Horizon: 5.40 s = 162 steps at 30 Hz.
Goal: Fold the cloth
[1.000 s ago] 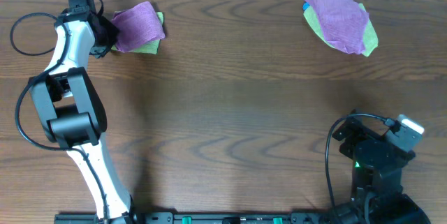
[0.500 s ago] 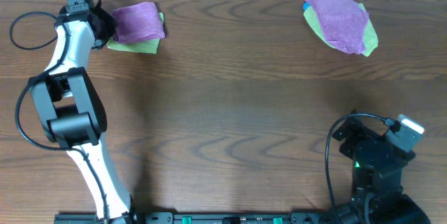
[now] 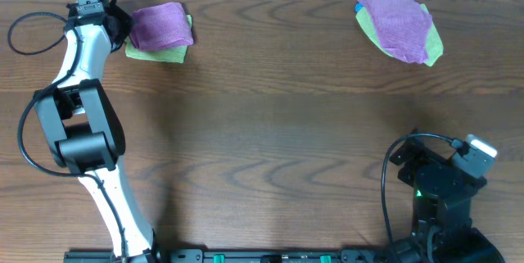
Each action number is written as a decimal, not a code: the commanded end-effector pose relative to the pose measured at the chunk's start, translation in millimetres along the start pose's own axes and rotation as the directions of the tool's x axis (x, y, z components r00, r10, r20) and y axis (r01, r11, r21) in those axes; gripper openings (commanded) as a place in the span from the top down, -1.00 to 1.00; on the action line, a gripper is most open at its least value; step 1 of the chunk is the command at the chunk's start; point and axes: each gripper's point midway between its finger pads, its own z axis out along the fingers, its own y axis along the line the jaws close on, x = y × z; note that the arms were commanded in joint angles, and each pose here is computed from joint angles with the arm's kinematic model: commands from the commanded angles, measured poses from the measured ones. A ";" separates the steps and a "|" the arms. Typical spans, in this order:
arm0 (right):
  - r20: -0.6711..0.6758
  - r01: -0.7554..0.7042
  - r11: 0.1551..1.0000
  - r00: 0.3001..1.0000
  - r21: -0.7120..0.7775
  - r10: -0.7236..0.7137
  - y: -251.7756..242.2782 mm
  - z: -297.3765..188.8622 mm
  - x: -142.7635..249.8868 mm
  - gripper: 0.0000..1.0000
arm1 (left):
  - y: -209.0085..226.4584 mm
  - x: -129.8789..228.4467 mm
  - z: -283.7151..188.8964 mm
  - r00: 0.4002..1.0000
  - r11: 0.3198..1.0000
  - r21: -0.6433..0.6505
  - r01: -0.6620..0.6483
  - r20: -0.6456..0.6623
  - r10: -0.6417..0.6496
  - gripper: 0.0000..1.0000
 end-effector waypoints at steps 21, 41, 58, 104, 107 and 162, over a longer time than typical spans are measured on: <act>0.009 -0.018 1.000 1.000 0.015 0.018 -3.2 -0.2 -1.9 -0.98 | -22.4 -14.0 -90.4 0.996 0.997 -0.055 -0.046 0.074 0.050 0.88; 0.009 -0.018 1.000 1.000 0.015 0.018 -3.2 -0.2 -1.9 -0.98 | 12.1 7.5 -211.5 0.979 0.948 -0.302 -0.102 0.141 0.150 0.88; 0.009 -0.018 1.000 1.000 0.015 0.018 -3.2 -0.2 -1.9 -0.98 | 87.5 46.7 -279.7 0.949 0.973 -0.223 0.068 0.316 0.006 0.09; 0.009 -0.018 1.000 1.000 0.015 0.018 -3.2 -0.2 -1.9 -0.99 | 157.4 179.2 -348.4 0.674 0.765 -0.063 -0.641 0.432 0.599 -0.90; 0.009 -0.018 1.000 1.000 0.015 0.018 -3.2 -0.2 -1.9 -0.99 | 155.6 186.8 -338.1 0.633 0.722 -0.056 -0.690 0.438 0.639 -0.90; 0.009 -0.018 1.000 1.000 0.015 0.018 -3.2 -0.2 -1.9 -0.98 | 192.0 240.2 -244.6 0.594 0.639 -0.049 -0.768 0.322 0.737 -0.90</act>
